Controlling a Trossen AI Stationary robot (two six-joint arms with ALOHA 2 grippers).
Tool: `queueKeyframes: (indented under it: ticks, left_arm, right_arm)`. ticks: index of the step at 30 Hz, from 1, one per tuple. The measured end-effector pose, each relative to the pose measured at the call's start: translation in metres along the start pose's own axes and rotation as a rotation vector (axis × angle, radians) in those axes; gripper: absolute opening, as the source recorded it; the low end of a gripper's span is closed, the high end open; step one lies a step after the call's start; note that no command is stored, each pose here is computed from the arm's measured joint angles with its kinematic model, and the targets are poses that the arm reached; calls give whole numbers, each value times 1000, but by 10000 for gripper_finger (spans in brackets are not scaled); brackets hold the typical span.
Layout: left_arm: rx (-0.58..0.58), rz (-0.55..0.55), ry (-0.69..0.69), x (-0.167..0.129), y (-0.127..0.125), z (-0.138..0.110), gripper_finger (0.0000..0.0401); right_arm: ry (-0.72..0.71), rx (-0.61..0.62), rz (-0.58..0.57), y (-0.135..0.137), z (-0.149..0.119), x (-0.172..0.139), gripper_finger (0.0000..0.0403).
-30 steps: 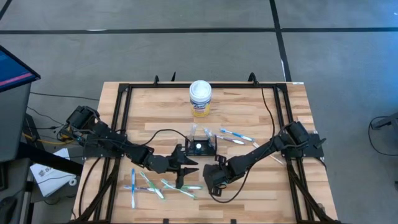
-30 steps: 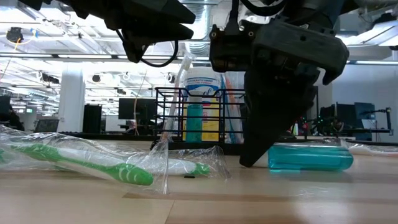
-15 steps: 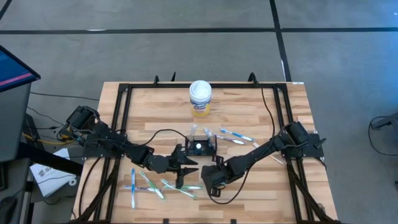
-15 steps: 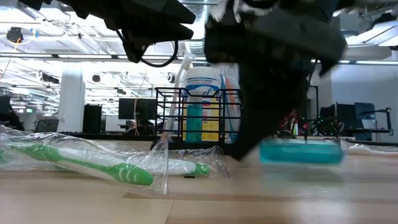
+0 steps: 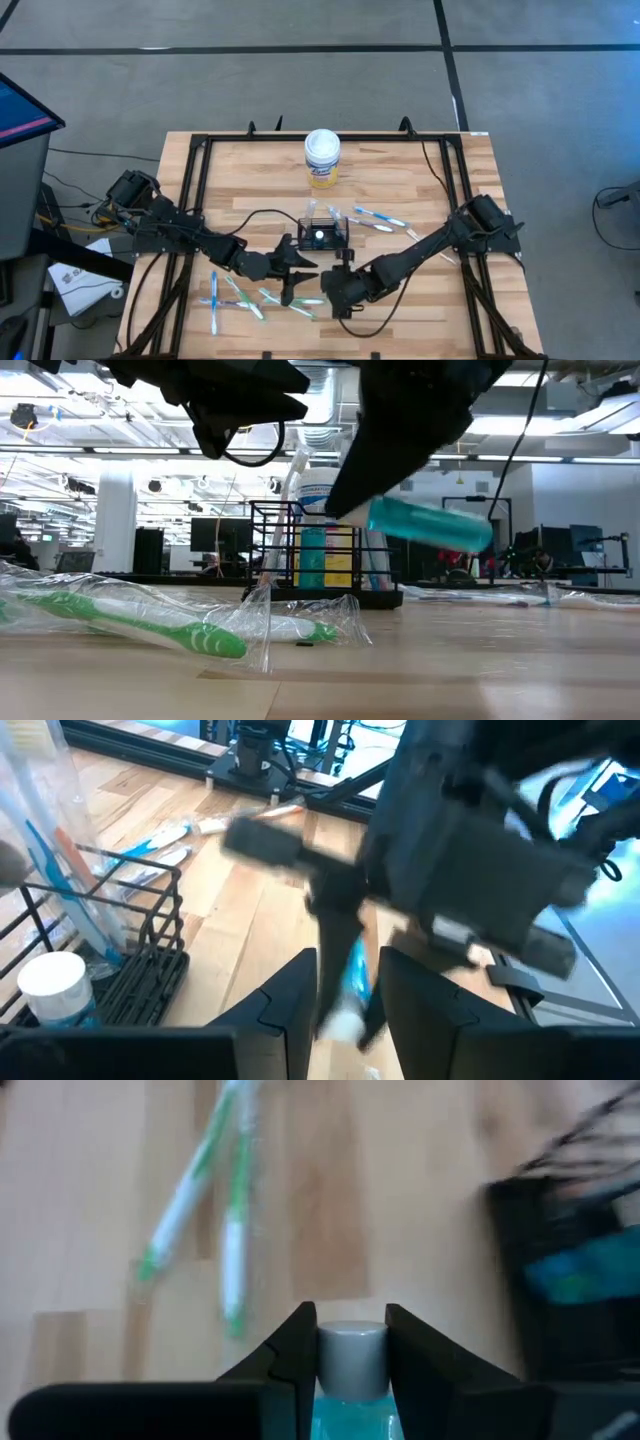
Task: Pick & Place toothbrushing station
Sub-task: Put the blue mouthwash into the mesh organizer
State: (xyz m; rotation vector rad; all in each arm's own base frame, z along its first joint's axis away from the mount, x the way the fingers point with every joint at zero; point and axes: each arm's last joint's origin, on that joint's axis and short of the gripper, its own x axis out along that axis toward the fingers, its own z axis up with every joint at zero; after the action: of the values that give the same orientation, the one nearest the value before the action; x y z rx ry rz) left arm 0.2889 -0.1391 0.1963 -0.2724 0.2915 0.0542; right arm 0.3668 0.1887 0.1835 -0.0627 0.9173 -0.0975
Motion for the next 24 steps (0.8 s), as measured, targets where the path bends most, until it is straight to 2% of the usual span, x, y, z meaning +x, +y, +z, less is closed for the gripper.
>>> queueKeyframes:
  ticks: [8,18,24]
  left_arm:
    - [0,4,-3,0,0,0,106]
    - [0,4,-3,0,0,0,106]
    - [0,4,-3,0,0,0,106]
  right_arm:
    - [-153,4,-155,-2,8,-40,85]
    - [-288,77,-268,-16,5,-53,85]
    - [-349,110,-283,-25,4,-58,85]
